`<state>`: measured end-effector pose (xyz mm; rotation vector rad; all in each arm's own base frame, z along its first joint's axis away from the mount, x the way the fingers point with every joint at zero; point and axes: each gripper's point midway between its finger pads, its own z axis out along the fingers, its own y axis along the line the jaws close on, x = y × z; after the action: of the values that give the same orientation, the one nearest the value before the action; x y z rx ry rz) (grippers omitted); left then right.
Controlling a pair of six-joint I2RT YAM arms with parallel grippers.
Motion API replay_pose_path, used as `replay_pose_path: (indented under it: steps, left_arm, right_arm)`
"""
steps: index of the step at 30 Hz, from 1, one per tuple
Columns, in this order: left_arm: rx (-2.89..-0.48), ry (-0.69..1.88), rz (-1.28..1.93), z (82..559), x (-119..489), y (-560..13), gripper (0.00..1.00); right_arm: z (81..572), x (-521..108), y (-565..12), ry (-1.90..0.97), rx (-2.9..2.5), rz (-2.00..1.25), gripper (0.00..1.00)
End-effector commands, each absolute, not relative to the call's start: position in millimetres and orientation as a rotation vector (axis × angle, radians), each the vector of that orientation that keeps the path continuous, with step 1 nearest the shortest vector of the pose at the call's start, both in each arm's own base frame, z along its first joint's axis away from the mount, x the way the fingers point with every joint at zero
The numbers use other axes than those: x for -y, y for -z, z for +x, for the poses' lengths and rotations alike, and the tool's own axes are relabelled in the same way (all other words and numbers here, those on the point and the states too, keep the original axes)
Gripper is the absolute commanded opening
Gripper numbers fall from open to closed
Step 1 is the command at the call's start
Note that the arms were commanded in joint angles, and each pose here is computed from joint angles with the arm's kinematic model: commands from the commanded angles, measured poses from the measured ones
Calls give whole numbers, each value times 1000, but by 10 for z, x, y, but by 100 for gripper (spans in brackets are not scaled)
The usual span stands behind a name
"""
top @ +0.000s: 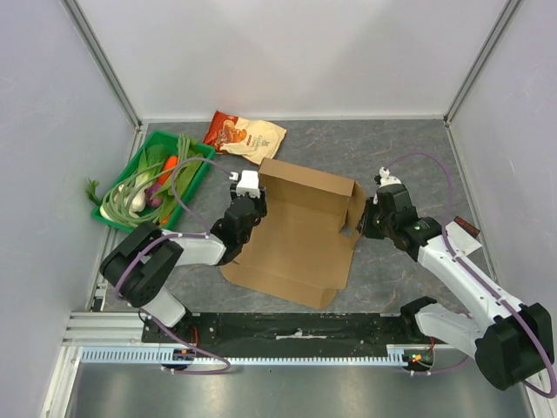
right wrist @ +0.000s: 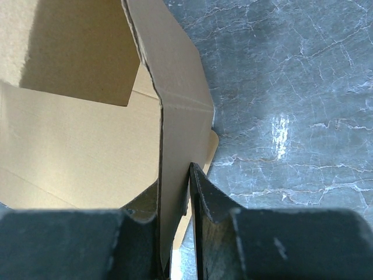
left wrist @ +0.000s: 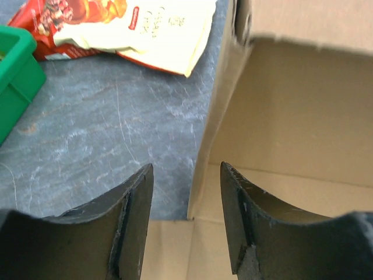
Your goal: Fold the paper box
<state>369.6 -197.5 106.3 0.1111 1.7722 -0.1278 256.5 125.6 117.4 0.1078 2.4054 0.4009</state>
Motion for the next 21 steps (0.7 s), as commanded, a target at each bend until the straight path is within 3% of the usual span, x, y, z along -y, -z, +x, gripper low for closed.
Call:
replay_pose_path:
  steps: [1, 4, 7, 10, 13, 21]
  left_arm:
    - [-1642, 68, 75, 4000, 1917, -1411, 55]
    - [-1616, 110, 94, 4054, 2001, -1427, 52]
    - [-1618, 125, 113, 4106, 2081, -1387, 39]
    - [-1616, 152, 125, 4102, 2136, -1377, 19]
    - [-1616, 188, 105, 4031, 2136, -1364, 9]
    - [-1612, 210, 11, 3725, 2128, -1372, 2]
  right_arm:
    - [2716, -1344, -1411, -439, -2332, 77, 21]
    - [2724, -1347, -1406, -436, -2338, 75, 21]
    - [2741, -1354, -1407, -434, -2341, 75, 21]
    - [2753, -1363, -1392, -436, -2351, 88, 21]
    - [2788, -1323, -1367, -409, -2360, 206, 17]
    - [2796, -1508, -1329, -450, -2325, 523, 14]
